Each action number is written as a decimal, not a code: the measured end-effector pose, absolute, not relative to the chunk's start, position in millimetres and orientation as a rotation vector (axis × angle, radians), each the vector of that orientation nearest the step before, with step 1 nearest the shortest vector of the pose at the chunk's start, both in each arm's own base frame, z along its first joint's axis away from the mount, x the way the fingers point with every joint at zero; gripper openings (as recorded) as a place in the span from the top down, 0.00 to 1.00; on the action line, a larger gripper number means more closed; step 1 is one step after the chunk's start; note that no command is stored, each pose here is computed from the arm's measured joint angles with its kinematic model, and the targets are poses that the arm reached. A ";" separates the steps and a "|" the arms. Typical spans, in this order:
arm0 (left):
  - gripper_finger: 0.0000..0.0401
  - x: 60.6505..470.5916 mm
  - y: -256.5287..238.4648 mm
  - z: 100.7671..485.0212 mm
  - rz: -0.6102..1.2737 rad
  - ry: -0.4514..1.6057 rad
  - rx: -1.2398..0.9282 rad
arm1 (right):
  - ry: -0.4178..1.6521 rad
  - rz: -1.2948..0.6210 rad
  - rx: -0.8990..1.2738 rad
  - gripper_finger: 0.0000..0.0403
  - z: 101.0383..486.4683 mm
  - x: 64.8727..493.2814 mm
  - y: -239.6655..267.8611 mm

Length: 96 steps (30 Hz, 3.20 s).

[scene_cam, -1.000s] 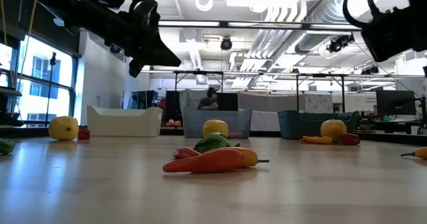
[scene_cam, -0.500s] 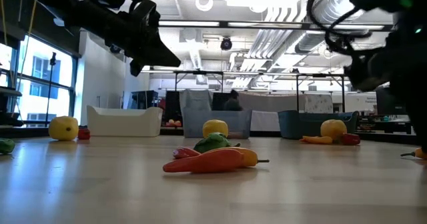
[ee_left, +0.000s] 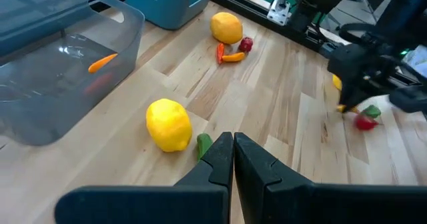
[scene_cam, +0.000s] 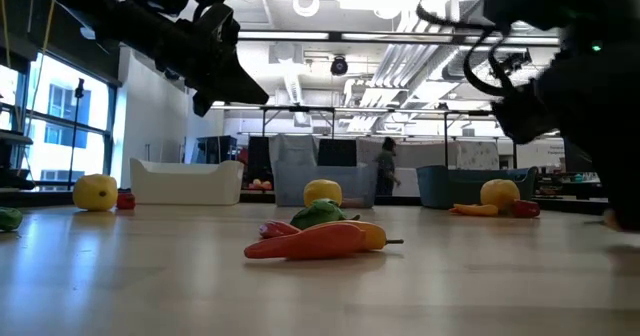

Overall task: Sort produce into baskets
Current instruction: Put the bottom right yellow chili pepper into the black bin, then put the top yellow chili pepper into the black bin

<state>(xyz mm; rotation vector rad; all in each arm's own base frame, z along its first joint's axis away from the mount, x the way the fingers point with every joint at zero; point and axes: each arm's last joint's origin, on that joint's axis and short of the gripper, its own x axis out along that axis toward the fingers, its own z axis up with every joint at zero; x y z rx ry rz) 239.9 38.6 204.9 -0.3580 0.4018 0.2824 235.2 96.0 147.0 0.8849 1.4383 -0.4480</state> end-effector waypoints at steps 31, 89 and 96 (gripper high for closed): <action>1.00 239.2 40.7 204.4 0.317 0.407 -0.339 | 0.316 -0.578 0.679 0.99 249.4 320.2 -119.4; 1.00 238.5 41.0 203.1 0.341 0.417 -0.340 | 1.137 -0.385 0.440 0.99 237.0 272.7 -116.0; 1.00 238.5 40.9 203.1 0.339 0.418 -0.340 | 1.230 -0.423 0.546 1.00 227.5 224.7 -80.0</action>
